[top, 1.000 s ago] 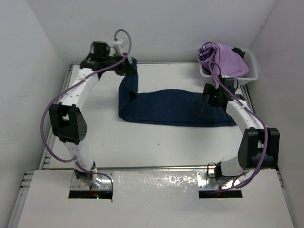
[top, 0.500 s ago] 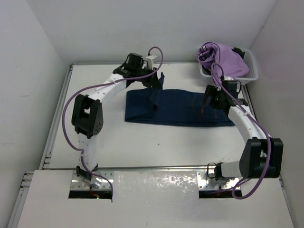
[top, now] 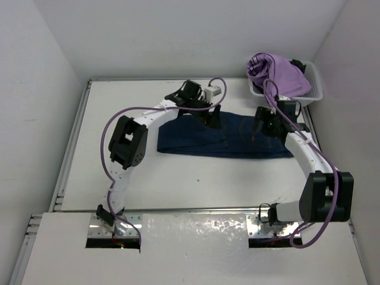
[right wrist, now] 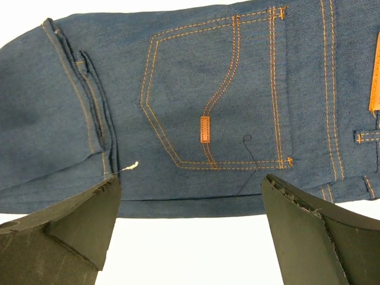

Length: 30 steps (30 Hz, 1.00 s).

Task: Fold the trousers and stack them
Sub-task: Fold the trousers

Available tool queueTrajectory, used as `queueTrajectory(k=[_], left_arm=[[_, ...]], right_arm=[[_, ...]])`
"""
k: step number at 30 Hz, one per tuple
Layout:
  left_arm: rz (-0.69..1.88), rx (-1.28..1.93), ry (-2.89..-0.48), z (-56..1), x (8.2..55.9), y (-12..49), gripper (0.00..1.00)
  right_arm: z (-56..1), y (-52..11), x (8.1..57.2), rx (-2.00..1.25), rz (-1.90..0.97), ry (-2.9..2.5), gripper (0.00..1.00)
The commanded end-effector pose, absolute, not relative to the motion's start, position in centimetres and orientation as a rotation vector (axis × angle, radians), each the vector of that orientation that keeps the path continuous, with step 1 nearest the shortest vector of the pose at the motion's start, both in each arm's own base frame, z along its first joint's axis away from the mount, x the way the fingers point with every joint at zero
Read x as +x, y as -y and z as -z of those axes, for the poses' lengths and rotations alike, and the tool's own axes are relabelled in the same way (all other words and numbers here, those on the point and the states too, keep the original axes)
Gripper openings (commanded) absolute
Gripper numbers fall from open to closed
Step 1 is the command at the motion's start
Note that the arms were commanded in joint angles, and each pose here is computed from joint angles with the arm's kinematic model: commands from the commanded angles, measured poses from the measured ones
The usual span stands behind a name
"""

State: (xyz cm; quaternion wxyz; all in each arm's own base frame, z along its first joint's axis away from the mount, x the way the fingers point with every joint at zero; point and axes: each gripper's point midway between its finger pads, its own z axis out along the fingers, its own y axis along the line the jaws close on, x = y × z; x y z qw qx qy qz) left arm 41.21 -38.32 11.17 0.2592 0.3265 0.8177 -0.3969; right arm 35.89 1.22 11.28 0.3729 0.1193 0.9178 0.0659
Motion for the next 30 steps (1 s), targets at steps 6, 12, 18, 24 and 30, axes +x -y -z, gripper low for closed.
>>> queueTrajectory(k=[6, 12, 18, 24, 30], left_arm=[[0.920, 1.038, -1.976, -22.0, 42.8, 36.7, 0.88], [0.637, 0.650, -2.186, -21.3, 47.3, 21.1, 0.48], [0.470, 0.489, -2.448, -12.7, 43.6, 13.1, 0.63], [0.493, 0.371, -2.544, -7.4, 42.9, 11.7, 0.69], [0.537, 0.358, -2.583, -5.3, 42.2, 12.1, 0.68]], right_arm=[[-14.1, -2.4, 40.1, 0.300, -0.264, -2.261, 0.88], [-11.7, -10.3, 41.7, 0.177, -0.430, -2.349, 0.23], [-8.5, -15.2, 42.0, 0.134, -0.509, -2.465, 0.30], [-4.6, -16.1, 42.9, 0.140, -0.517, -2.559, 0.34], [-1.3, -15.5, 42.1, 0.165, -0.457, -2.654, 0.38]])
